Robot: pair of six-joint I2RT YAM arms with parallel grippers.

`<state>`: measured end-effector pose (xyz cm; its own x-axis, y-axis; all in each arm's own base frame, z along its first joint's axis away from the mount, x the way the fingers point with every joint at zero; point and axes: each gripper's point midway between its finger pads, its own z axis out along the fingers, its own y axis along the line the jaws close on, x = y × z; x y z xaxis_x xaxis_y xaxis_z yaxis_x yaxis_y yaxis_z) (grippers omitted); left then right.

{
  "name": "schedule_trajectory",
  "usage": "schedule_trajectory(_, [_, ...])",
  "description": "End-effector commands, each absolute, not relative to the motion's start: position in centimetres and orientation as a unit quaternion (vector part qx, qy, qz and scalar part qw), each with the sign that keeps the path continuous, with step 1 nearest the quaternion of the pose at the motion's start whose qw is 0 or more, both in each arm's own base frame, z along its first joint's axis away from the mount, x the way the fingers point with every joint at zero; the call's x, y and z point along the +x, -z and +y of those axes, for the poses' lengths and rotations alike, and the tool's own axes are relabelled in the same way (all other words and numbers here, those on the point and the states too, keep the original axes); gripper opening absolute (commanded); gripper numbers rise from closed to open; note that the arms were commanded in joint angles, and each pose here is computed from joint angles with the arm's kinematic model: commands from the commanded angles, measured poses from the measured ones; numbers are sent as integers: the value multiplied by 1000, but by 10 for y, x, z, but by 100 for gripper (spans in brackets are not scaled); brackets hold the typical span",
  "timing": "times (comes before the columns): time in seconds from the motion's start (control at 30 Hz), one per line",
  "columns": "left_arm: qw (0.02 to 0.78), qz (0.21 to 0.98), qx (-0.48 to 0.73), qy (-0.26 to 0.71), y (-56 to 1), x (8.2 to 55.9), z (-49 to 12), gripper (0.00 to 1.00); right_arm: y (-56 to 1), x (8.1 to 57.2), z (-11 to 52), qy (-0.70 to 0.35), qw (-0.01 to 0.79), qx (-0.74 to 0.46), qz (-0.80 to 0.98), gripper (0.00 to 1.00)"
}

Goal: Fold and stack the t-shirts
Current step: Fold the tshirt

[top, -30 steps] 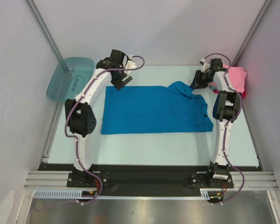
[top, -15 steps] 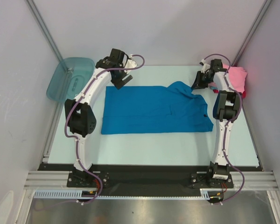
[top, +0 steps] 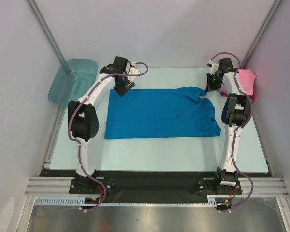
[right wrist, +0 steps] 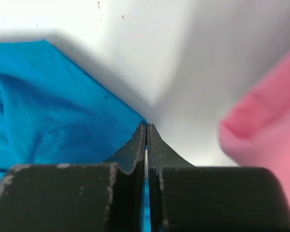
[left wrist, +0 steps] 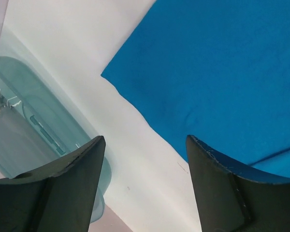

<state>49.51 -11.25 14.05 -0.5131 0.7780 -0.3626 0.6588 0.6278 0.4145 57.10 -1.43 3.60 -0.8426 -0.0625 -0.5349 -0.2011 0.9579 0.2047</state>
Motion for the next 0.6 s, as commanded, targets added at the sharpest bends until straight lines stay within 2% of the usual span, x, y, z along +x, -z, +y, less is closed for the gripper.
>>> schedule_trajectory(0.0, [297, 861, 404, -85, -144, 513, -108, 73, -110, 575, -40, -6, 324, -148, 934, 0])
schedule_trajectory(0.23, [304, 862, 407, -8, -119, 534, -111, 72, -164, 573, -53, 111, 341, -194, 913, 0])
schedule_trajectory(0.33, [299, 856, 422, 14, -104, 541, -111, 71, -177, 568, -51, 128, 340, -197, 910, 0])
schedule_trajectory(0.57, [292, 828, 478, 35, -74, 552, -120, 61, -177, 548, -22, 146, 312, -232, 910, 0])
